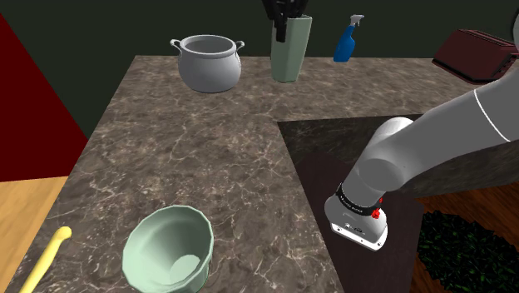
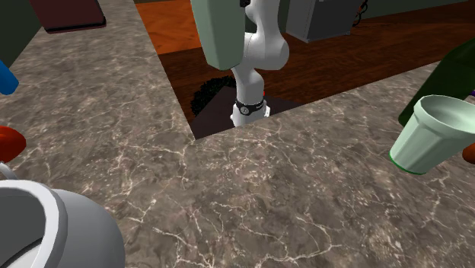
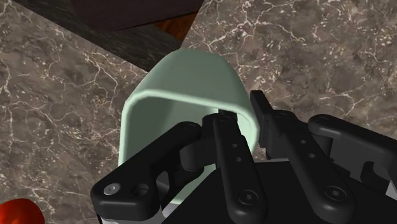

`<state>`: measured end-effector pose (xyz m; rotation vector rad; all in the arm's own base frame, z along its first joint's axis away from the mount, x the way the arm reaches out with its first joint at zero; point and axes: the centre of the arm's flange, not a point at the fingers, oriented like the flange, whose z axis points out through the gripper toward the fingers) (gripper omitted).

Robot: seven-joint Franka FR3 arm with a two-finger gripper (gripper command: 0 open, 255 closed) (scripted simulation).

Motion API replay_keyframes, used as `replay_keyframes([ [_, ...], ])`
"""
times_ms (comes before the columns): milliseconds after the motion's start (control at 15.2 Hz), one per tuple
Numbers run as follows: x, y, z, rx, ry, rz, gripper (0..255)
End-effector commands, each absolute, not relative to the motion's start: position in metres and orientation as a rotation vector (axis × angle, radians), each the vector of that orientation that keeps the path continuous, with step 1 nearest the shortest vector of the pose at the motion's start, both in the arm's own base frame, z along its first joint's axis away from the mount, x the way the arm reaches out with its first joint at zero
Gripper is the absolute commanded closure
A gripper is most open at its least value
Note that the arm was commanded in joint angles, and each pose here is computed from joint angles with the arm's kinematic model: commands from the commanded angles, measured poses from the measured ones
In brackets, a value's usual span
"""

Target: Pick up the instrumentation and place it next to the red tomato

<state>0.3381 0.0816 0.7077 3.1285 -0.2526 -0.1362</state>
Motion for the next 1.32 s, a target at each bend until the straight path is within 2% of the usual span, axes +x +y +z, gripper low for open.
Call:
replay_keyframes([
  [0,0.346,0.054,0.706,3.128,-0.25,-0.135,255],
  [1254,0.427,-0.182,0.68,3.128,-0.25,-0.135,255],
])
